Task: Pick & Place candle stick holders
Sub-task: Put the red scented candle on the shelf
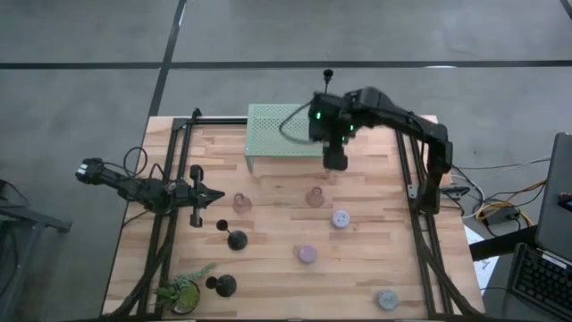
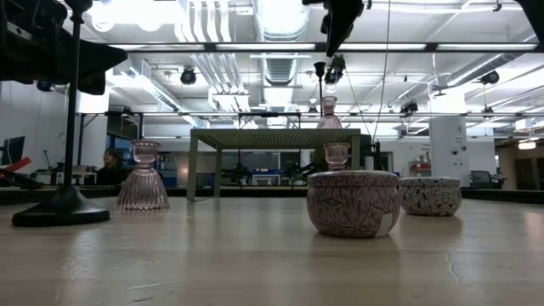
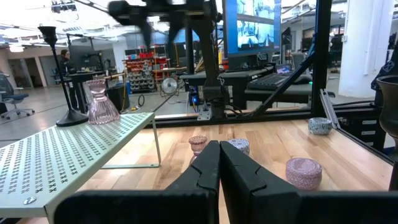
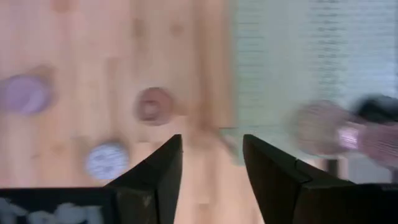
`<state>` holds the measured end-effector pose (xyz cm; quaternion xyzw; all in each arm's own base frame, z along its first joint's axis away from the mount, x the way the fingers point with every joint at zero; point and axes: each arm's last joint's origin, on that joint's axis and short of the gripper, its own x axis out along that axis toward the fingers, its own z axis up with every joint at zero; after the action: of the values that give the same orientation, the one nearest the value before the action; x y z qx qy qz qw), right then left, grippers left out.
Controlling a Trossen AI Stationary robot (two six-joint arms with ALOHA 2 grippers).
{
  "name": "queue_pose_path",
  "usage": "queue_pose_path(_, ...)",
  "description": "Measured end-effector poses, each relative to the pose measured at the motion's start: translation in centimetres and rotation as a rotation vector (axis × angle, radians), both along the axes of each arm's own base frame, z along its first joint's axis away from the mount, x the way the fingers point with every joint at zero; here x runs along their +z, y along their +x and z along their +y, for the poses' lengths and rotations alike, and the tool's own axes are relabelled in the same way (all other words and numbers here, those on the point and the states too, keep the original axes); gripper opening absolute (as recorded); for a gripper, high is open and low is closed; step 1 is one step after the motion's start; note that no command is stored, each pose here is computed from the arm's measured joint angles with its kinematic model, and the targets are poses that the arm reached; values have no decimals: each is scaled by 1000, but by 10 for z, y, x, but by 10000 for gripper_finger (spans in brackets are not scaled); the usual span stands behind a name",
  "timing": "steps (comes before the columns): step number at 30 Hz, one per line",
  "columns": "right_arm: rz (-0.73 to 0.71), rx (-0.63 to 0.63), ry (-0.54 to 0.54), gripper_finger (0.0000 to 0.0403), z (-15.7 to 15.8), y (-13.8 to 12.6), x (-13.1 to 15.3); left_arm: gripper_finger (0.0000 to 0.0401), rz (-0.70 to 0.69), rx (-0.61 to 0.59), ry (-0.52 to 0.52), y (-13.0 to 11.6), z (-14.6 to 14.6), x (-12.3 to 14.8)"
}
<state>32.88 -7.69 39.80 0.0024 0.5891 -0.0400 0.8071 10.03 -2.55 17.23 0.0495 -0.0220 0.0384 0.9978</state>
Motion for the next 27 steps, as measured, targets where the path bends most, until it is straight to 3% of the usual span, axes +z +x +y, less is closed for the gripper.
queue_pose_path(8,68,87,55,258,61,-8,-13,14,1,0,0,0,0,0)
queue_pose_path(17,144,119,80,350,108,-27,-69,14,0,0,0,0,0,0)
queue_pose_path(27,177,144,79,366,123,-42,-140,14,0,0,0,0,0,0)
